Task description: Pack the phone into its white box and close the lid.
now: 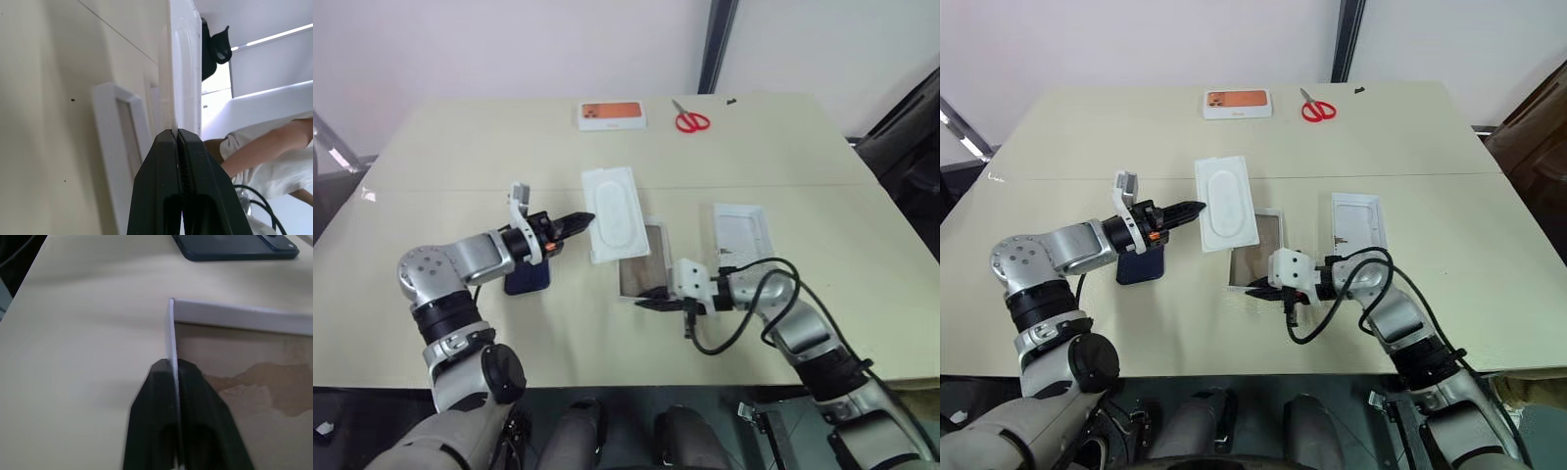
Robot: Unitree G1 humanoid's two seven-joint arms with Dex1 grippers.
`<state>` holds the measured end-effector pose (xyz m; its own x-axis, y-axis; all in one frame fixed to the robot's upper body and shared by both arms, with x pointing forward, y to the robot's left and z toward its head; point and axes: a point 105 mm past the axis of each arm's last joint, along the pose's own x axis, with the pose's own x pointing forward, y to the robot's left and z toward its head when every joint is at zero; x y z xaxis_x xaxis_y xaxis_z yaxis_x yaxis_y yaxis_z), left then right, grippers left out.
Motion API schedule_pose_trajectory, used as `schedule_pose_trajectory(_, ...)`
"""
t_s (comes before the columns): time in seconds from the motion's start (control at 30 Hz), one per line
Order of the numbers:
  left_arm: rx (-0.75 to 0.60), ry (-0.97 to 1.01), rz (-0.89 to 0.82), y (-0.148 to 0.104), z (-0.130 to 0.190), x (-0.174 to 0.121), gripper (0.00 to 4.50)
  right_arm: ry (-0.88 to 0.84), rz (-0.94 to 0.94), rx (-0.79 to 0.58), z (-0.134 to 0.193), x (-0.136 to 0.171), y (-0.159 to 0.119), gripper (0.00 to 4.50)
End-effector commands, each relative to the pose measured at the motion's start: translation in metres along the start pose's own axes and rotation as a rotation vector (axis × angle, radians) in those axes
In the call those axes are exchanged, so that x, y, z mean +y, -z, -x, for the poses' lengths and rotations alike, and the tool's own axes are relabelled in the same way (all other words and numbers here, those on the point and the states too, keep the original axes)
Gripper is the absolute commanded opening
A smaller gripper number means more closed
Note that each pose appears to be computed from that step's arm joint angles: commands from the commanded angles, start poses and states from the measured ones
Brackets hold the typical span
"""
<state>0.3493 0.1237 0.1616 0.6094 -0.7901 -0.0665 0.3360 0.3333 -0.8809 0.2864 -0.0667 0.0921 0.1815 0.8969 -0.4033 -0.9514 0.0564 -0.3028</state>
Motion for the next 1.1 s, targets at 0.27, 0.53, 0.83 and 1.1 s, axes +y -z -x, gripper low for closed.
schedule_pose_trajectory(0.27,0.053,0.006,-0.011,0.019,-0.004,-0.003,0.00,0.108,0.023,0.046,0.042,-0.015,0.001,3.48)
schedule_pose_trajectory(0.53,0.141,-0.039,-0.039,0.037,-0.010,0.006,0.00,0.258,-0.054,0.033,0.106,-0.026,0.006,3.48)
schedule_pose_trajectory(0.83,0.193,-0.057,-0.067,0.047,-0.026,0.011,0.00,0.376,-0.058,-0.047,0.119,-0.042,-0.004,3.48)
schedule_pose_trajectory(1.1,0.224,-0.057,-0.097,0.047,-0.025,0.008,3.47,0.383,-0.051,-0.045,0.113,-0.042,-0.002,3.53)
